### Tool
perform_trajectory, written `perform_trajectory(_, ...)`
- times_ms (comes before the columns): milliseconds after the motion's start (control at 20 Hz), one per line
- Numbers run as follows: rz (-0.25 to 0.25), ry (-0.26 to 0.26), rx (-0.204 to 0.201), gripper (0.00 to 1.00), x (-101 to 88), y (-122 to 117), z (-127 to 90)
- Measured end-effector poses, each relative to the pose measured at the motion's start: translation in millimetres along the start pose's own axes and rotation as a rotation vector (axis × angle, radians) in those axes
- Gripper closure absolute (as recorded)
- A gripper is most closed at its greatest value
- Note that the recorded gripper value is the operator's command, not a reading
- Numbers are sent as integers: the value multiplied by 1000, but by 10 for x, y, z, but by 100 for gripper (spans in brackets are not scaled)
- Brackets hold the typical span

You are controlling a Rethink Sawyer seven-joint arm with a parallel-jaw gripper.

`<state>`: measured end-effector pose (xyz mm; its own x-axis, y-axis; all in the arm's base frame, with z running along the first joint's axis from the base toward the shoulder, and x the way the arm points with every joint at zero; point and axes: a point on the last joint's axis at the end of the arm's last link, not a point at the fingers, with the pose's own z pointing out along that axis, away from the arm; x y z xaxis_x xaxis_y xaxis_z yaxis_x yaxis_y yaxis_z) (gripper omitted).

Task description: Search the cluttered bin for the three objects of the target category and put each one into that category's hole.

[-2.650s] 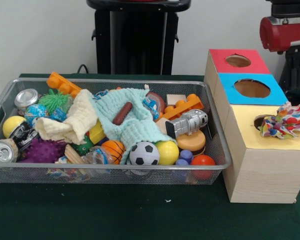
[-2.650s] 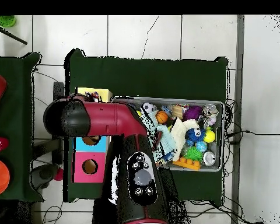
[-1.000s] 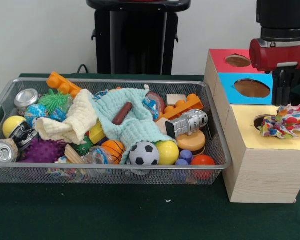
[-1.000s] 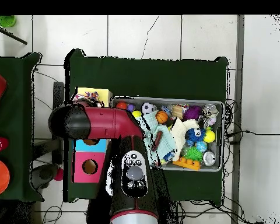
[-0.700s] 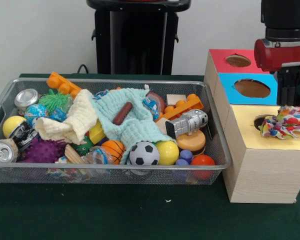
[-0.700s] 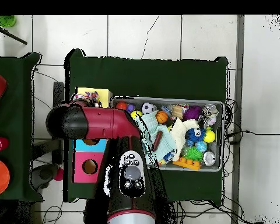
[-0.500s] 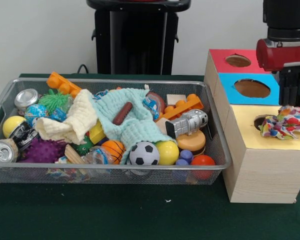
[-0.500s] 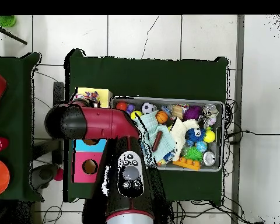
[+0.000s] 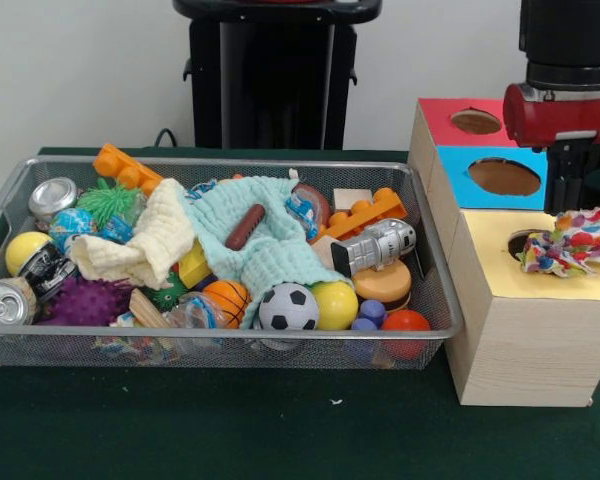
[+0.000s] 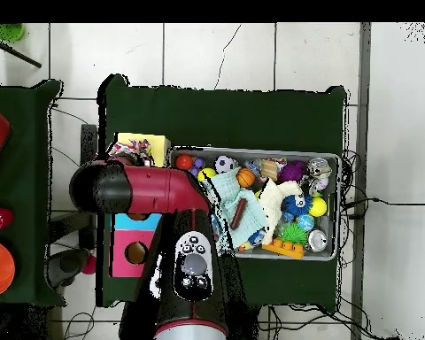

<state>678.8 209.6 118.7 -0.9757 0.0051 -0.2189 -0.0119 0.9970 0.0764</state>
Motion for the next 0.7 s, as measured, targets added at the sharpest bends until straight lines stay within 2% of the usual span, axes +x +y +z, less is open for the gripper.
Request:
perform_trajectory(400, -20, -12, 56, 100, -6, -55, 29)
perform_trajectory(700, -20, -31, 64, 100, -90, -78, -12)
